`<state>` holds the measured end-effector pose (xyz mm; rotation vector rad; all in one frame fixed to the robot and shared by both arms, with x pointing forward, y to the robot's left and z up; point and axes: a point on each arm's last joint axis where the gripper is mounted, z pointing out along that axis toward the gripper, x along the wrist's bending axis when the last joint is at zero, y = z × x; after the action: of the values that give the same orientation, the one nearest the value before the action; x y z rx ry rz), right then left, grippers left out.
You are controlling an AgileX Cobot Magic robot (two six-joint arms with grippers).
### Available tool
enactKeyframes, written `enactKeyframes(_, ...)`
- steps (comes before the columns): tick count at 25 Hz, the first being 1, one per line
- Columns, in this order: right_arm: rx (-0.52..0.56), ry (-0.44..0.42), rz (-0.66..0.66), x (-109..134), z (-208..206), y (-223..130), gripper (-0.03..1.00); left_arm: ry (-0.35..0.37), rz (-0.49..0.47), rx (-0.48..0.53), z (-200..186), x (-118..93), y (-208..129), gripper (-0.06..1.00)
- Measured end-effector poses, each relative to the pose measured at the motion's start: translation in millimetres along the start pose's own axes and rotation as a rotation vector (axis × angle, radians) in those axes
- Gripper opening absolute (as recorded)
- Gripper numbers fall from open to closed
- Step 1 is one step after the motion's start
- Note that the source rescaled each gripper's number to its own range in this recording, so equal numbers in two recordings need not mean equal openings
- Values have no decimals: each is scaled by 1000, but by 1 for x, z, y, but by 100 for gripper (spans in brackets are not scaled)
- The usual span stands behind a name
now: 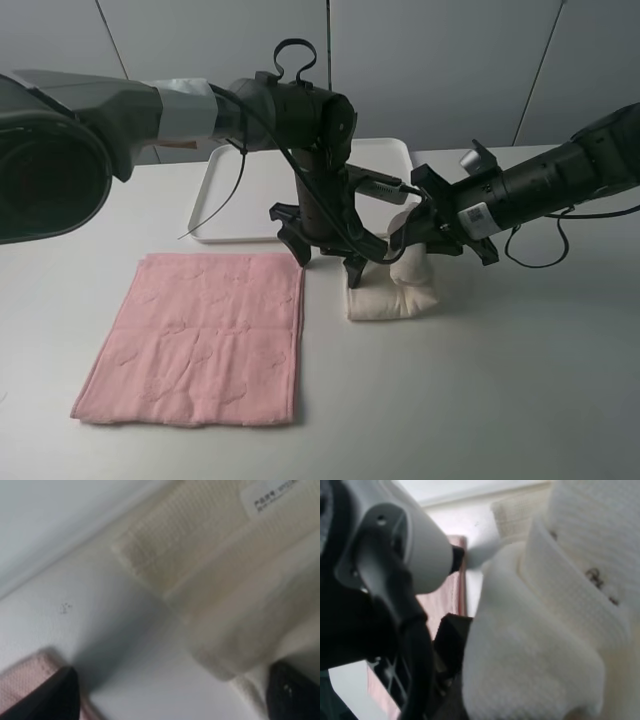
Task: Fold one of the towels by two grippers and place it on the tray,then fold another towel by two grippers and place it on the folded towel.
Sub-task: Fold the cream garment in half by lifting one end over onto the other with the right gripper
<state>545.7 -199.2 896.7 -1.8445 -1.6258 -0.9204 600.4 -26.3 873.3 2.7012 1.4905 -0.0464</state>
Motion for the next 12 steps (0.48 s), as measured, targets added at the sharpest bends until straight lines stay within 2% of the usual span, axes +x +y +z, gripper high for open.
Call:
enactKeyframes(8, -13, 15, 9, 1, 0, 1, 9, -32, -24, 6, -5, 7, 3, 97)
enactKeyframes(12, -20, 24, 19, 2, 0, 2, 9, -96, -37, -40, -26, 11, 10, 97)
